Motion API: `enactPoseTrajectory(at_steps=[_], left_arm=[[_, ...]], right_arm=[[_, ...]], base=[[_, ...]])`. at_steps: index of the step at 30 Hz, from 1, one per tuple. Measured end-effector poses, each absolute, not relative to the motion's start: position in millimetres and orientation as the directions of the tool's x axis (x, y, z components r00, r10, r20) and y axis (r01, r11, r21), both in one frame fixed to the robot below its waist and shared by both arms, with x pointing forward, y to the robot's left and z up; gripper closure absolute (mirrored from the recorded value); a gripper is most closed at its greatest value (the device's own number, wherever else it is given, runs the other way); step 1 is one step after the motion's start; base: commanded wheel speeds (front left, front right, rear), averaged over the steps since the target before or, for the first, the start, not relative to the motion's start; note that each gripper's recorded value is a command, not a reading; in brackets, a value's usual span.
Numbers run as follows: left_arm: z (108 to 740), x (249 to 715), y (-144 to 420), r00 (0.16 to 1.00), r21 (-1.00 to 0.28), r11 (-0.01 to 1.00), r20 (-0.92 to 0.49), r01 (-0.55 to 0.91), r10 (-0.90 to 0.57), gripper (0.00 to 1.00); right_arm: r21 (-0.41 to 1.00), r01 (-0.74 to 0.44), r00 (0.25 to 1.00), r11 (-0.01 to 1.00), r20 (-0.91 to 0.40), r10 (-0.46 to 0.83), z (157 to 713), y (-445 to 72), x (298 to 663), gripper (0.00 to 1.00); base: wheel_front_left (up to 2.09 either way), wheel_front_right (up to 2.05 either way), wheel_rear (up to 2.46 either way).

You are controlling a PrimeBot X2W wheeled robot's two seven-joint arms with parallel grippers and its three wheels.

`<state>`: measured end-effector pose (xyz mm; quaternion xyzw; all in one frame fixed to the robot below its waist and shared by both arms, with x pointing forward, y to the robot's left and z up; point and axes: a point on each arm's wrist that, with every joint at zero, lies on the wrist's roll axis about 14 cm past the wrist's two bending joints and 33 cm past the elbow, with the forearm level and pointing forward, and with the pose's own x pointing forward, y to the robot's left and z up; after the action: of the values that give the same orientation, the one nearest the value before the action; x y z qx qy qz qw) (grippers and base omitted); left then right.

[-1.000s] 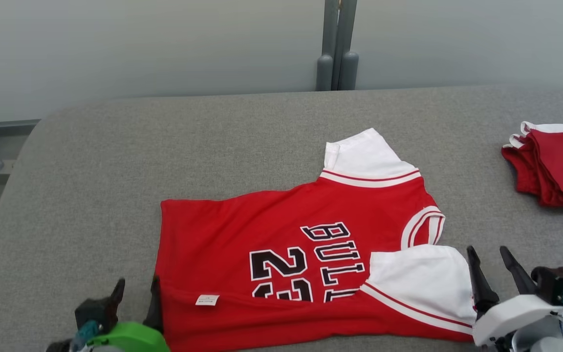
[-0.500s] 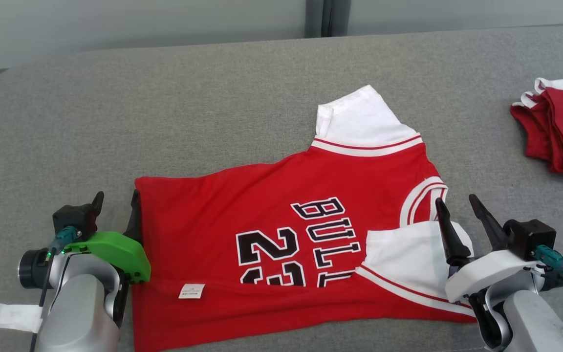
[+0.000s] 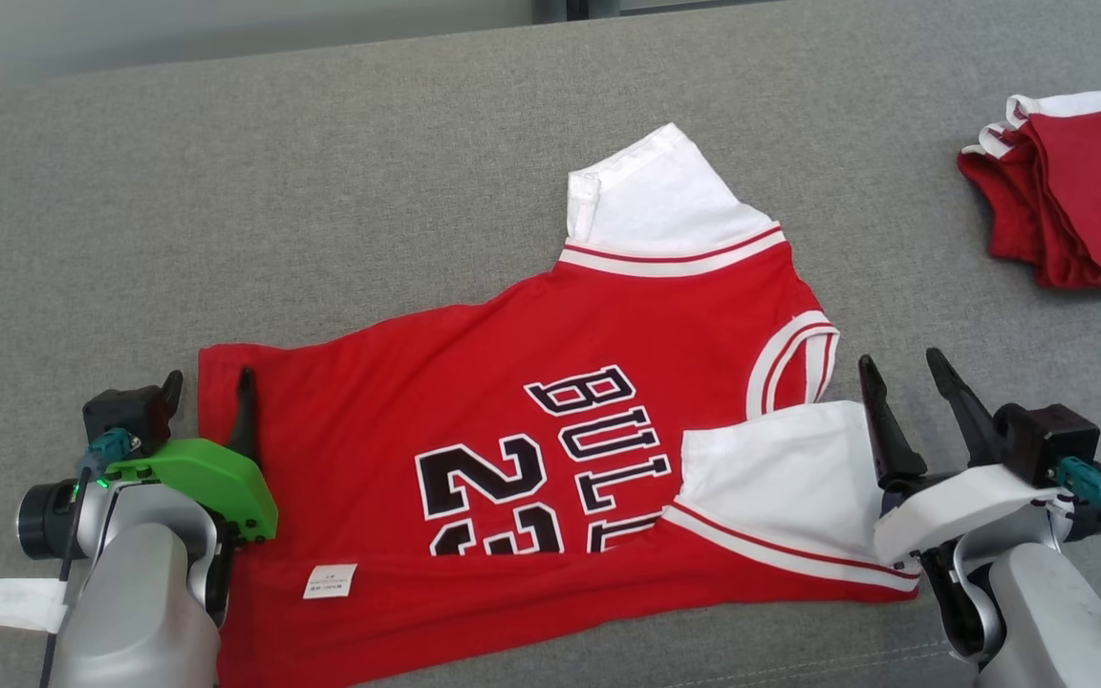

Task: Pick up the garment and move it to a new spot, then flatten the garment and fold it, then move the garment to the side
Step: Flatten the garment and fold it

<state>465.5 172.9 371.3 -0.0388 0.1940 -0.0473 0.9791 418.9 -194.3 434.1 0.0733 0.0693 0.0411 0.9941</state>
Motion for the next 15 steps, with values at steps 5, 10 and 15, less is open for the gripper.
enactPoseTrajectory(at_steps=[5, 10, 15], left_arm=[[368.3, 468.9, 172.0, 0.919, -0.099, 0.993, -0.38, 0.069, -0.102, 0.0], [367.2, 473.4, 170.9, 0.92, -0.104, 0.992, -0.379, 0.068, -0.102, 0.88], [369.8, 474.9, 170.3, 0.924, -0.096, 0.992, -0.368, 0.076, -0.106, 1.0]], right_arm=[[0.152, -0.076, 0.988, 0.985, -0.125, 0.095, 435.1, -192.4, 421.3, 0.0], [0.15, -0.097, 0.989, 0.984, -0.095, 0.112, 443.6, -187.9, 430.9, 0.0], [0.121, -0.125, 0.991, 0.985, -0.035, 0.13, 463.2, -188.9, 449.9, 0.0]], base=[[0.0, 0.0, 0.0], [0.0, 0.0, 0.0], [0.0, 0.0, 0.0]])
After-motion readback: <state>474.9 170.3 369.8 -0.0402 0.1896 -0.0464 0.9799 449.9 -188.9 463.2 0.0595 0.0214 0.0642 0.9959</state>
